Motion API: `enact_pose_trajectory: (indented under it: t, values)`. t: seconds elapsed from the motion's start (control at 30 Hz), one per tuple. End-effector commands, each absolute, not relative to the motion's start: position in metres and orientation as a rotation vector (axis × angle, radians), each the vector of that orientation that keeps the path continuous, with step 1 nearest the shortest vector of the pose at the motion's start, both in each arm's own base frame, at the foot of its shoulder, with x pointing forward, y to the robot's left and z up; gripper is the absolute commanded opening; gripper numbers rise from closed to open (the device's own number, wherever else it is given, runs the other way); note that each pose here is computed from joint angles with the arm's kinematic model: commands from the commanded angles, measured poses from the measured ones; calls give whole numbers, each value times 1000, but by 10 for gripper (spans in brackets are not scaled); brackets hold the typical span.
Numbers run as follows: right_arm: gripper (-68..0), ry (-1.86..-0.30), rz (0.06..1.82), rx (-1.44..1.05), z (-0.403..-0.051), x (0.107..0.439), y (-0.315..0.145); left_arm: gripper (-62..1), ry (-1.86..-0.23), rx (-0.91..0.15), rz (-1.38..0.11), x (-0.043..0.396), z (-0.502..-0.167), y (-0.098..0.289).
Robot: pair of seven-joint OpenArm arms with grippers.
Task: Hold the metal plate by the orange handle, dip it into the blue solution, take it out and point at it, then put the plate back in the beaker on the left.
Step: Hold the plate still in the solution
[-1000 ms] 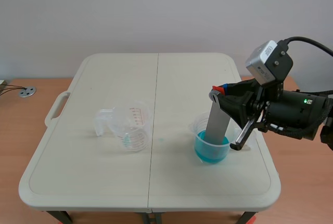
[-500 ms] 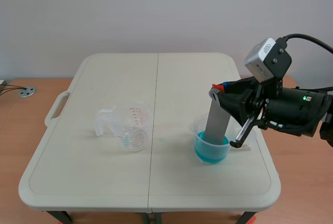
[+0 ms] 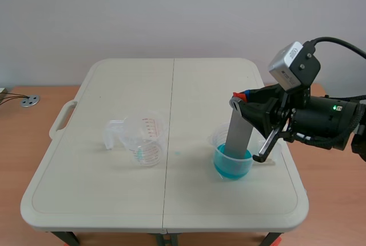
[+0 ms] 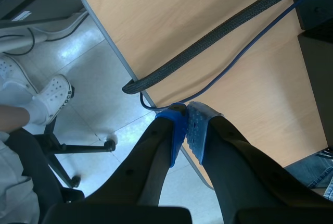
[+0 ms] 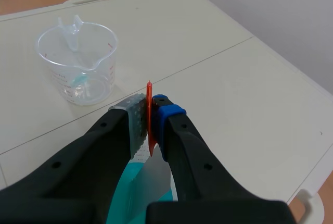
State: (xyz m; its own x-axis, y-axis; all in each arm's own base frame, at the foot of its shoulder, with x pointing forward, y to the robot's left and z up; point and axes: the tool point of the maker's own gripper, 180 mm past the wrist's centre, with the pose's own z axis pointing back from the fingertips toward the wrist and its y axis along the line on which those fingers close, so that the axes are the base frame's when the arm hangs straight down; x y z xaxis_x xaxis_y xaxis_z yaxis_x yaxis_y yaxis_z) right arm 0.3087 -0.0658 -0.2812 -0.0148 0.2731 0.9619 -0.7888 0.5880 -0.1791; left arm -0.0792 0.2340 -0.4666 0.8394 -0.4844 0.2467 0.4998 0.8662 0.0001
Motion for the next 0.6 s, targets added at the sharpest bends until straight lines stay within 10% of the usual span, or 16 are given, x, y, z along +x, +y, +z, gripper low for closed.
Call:
enact_pose_trajectory:
  t: [0.0,0.57]
  values:
    - [-662,-1339,917,510,-277,308,-62,-591,-255,-68,-522,-75,-466,233]
    - [-662,-1434,964,531,-244,300,-50,-591,-240,-64,-523,-74,-468,235]
